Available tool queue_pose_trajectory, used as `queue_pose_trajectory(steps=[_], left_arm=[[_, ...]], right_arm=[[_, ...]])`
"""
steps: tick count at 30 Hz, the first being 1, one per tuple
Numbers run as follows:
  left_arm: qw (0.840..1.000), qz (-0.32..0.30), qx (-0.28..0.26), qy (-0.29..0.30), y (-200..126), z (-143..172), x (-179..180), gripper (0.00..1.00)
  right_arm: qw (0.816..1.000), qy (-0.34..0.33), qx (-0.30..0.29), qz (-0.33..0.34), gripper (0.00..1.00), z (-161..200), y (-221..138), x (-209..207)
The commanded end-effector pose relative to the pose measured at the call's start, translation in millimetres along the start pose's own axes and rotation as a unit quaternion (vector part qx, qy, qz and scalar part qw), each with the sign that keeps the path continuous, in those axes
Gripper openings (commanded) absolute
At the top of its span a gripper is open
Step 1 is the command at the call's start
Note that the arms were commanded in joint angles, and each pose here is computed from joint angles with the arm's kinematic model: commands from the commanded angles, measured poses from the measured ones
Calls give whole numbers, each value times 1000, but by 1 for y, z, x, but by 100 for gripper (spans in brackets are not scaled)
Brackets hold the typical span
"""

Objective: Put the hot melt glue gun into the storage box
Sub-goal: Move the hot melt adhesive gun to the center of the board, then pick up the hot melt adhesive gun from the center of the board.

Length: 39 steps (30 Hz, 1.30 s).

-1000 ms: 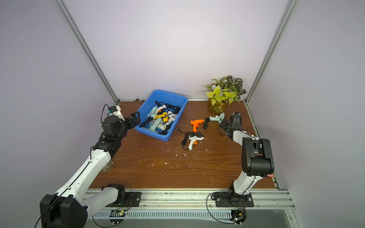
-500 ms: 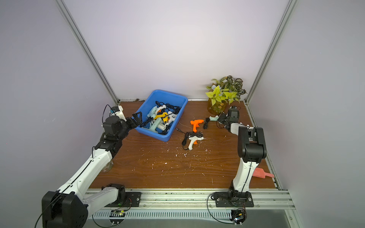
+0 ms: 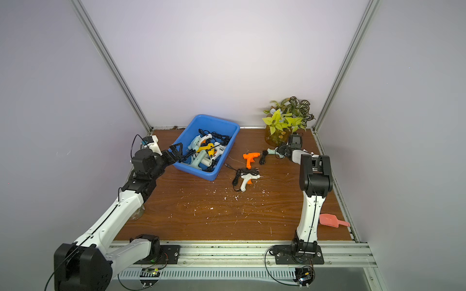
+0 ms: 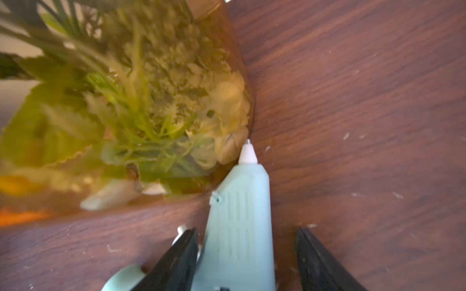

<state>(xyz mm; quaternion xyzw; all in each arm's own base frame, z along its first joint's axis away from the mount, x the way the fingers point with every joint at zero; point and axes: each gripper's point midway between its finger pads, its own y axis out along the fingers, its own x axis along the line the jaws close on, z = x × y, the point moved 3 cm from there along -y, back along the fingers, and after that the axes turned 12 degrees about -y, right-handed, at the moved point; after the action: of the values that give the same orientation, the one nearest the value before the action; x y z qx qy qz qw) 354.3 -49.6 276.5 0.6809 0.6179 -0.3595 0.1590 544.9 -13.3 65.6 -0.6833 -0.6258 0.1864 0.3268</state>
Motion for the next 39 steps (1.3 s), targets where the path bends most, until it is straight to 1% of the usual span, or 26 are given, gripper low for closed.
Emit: queue_pose_trajectory(steps=[1,3,5,11,13,15,18,22,25,27,30,33,35,36,37,39], left_arm=[[1000,17,-10,-2,-2,-6,-6,100],[1000,17,-11,-2,-3,-7,-6,100],[1000,18,-11,-2,-3,-7,-7,100],[1000,17,-12,-1,-5,-7,-6,100],[1000,16,-12,-1,-5,-7,-6,100],[1000,16,-13,-2,-5,-6,-5,100],[1000,14,-11,-3,-5,-5,-3,100],[1000,15,-7,-3,-4,-2,-3,100],[1000,19,-2,-3,-3,-1,-4,100],[1000,22,3,-3,-2,0,-4,100],[1000,26,8,-5,0,2,-5,100],[1000,27,10,-7,0,3,-4,100],[1000,26,9,-7,0,3,-4,100],[1000,26,8,-7,-1,3,-4,100],[1000,27,8,-6,-1,3,-4,100],[1000,26,8,-6,-1,3,-4,100]], right_arm=[[999,-20,33,23,67,1,0,0],[997,-30,57,32,66,7,2,0],[996,-35,68,39,64,13,1,-2],[996,-30,77,38,58,28,-13,-4],[997,-27,72,32,57,30,-21,-3],[997,-24,70,28,53,36,-31,-3],[996,-19,71,41,51,47,-46,-8],[996,-12,68,59,51,63,-65,-17],[995,-8,69,68,56,74,-76,-22],[995,-7,72,73,61,79,-78,-24],[994,-8,77,82,65,81,-76,-27],[993,-5,83,80,65,82,-70,-26],[993,-4,86,77,64,80,-66,-25],[993,-2,87,78,61,80,-65,-25],[993,-2,88,75,57,80,-64,-24],[994,1,87,72,44,79,-64,-22]])
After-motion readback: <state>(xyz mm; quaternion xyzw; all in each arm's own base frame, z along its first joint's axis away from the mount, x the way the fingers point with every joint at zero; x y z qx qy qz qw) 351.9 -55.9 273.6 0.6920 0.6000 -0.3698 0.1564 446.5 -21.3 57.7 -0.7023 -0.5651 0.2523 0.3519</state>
